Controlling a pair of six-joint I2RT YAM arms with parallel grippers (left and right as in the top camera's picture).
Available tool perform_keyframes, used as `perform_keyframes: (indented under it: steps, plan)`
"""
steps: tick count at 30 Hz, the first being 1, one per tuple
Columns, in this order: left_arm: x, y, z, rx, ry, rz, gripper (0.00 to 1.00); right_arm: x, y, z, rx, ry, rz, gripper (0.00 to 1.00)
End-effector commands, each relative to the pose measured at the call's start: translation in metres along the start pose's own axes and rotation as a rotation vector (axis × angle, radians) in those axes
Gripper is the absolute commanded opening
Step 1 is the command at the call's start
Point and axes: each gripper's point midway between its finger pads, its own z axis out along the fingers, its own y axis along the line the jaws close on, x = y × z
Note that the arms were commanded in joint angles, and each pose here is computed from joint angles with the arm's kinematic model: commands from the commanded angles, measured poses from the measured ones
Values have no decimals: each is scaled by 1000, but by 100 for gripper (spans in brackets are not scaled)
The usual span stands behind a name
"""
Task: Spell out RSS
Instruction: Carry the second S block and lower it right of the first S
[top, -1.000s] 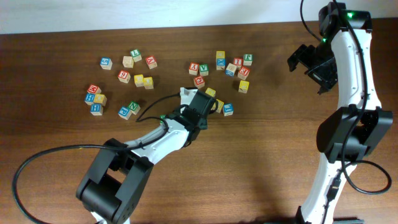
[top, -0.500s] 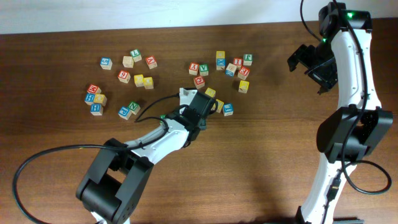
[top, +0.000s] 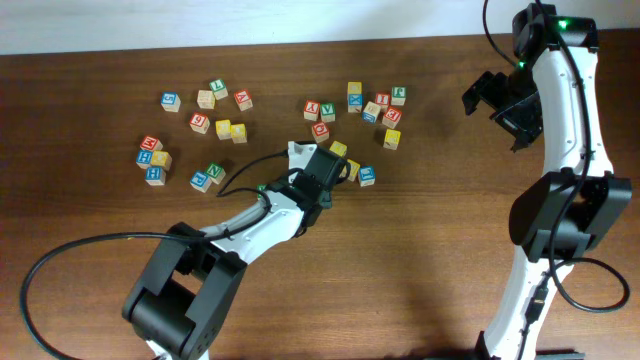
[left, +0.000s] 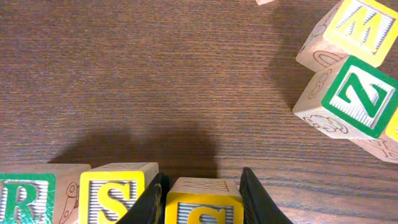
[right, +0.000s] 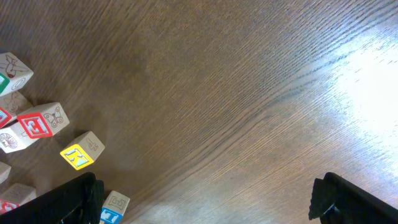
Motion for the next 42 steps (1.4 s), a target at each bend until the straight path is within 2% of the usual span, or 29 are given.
perform_keyframes:
  steps: [1,34,42]
  plan:
    - [2,3,2,-20,-1,-8,22,-3,0,-14,-20,-33,6,98]
    - [2,7,2,-42,-8,-31,21,-3,0,-14,-20,-33,6,98]
    - [2,6,2,-38,-6,-32,27,-3,0,-14,-20,-33,6,98]
